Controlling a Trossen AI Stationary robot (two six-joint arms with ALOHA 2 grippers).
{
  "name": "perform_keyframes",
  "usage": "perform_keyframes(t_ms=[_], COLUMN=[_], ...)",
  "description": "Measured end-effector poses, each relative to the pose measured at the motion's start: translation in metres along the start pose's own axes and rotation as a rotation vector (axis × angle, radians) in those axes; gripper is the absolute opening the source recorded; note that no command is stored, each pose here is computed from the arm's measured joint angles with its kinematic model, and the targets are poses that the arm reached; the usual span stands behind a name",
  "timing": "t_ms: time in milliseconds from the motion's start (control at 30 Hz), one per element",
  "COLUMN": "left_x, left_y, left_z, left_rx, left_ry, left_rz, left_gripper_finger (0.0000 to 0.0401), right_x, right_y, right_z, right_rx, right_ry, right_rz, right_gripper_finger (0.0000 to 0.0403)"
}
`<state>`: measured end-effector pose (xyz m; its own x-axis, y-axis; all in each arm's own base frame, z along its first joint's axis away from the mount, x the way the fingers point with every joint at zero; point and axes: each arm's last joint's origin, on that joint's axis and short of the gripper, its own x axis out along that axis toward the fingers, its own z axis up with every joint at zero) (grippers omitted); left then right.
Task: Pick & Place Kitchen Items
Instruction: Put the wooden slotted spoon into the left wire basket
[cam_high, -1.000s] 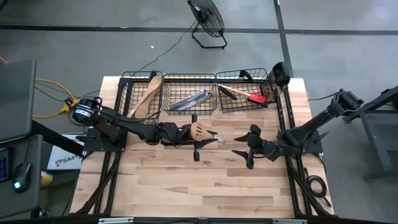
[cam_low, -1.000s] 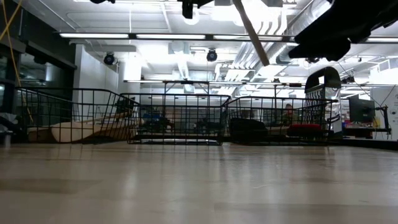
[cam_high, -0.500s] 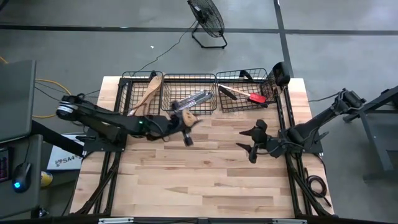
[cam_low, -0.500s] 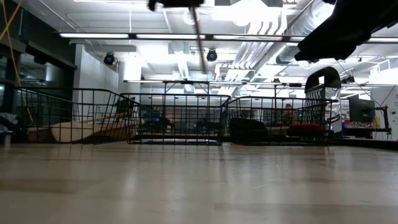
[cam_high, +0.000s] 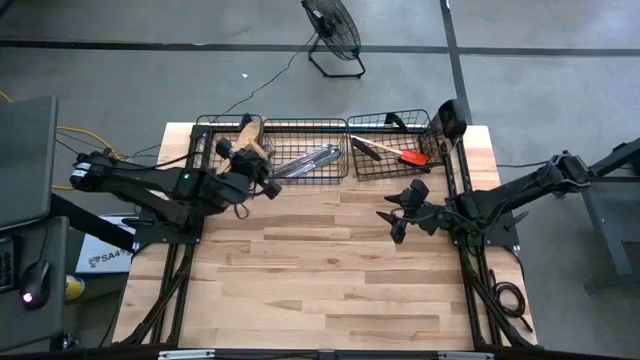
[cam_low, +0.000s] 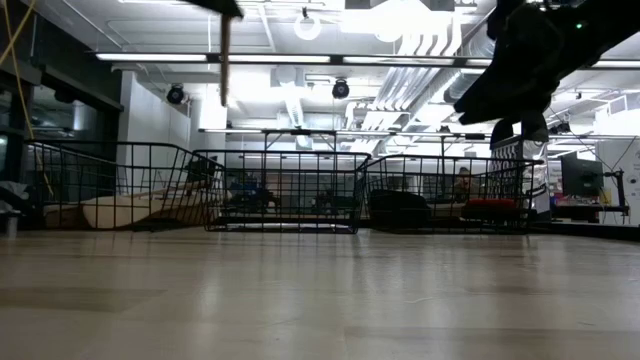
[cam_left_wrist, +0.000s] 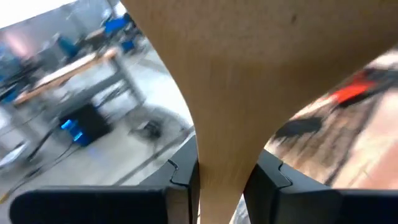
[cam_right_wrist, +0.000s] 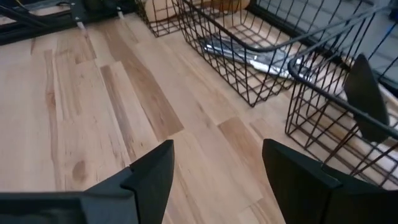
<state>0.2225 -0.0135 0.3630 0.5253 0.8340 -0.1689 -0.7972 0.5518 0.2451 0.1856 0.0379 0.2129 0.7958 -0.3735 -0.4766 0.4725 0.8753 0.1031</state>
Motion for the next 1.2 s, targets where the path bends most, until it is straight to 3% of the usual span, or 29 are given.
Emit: perform_keyframes(t_ms=[233, 500, 1033, 1200], left_x=[0.025, 0.054, 0.076, 0.081], left_y=[0.026, 0.058, 0.101, 0.11], left_z=[-0.026, -0.045, -0.071, -0.077], left_rx=[-0.02, -0.1, -0.231, -0.263], left_ry=[0.174, 0.397, 0.8, 0.87], left_rz=[0.18, 0.273, 0.273, 0.287], left_gripper_finger=[0.0077, 0.0077, 0.0077, 0.0077], right_x=[0.009, 0.015, 0.012, 0.009], right_y=[-0.012, -0.021, -0.032, -0.033], right_z=[0.005, 0.009, 0.017, 0.019], right_rx=[0.05, 0.086, 0.137, 0.134], right_ry=[0.033, 0.048, 0.034, 0.017], right_rz=[-0.002, -0.016, 0.011, 0.014], right_gripper_finger=[0.0236, 0.0236, 0.0236, 0.0236])
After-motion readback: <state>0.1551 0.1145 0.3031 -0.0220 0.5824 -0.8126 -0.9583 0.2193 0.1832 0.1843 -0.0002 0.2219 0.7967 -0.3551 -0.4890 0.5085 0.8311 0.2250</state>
